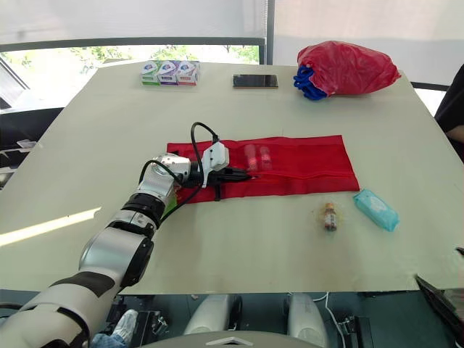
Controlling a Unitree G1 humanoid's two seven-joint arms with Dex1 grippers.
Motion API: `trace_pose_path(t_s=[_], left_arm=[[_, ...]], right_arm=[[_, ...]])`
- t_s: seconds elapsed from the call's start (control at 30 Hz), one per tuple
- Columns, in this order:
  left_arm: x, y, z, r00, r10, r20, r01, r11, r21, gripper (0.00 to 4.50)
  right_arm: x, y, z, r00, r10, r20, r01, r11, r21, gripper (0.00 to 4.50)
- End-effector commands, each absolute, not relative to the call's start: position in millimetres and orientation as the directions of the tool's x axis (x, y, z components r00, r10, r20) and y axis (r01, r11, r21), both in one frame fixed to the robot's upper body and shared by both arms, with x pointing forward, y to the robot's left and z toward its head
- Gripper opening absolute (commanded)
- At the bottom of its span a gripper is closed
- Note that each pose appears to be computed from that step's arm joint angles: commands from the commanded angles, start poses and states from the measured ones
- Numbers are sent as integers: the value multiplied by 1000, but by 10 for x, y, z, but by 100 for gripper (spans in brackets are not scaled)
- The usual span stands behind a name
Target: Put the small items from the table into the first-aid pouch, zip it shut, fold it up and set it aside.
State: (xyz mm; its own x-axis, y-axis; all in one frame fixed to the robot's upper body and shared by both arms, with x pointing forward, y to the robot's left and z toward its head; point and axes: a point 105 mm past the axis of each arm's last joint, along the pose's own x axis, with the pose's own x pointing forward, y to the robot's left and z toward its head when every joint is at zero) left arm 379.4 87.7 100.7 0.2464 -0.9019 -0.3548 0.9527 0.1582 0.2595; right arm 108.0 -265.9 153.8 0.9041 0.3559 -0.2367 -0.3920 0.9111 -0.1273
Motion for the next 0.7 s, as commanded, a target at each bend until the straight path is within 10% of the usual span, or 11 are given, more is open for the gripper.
trace_pose_path(t_s=[0.03, 0.7], left_arm=[[3797, 807, 1118, 237, -914, -330, 945, 139, 296, 0], [3764, 733, 1150, 214, -921, -325, 947, 114, 300, 0]], right_arm=[[1207, -2511, 1358, 903, 332, -274, -369, 924, -99, 448], [2133, -1874, 876, 947, 174, -269, -198, 978, -64, 448]])
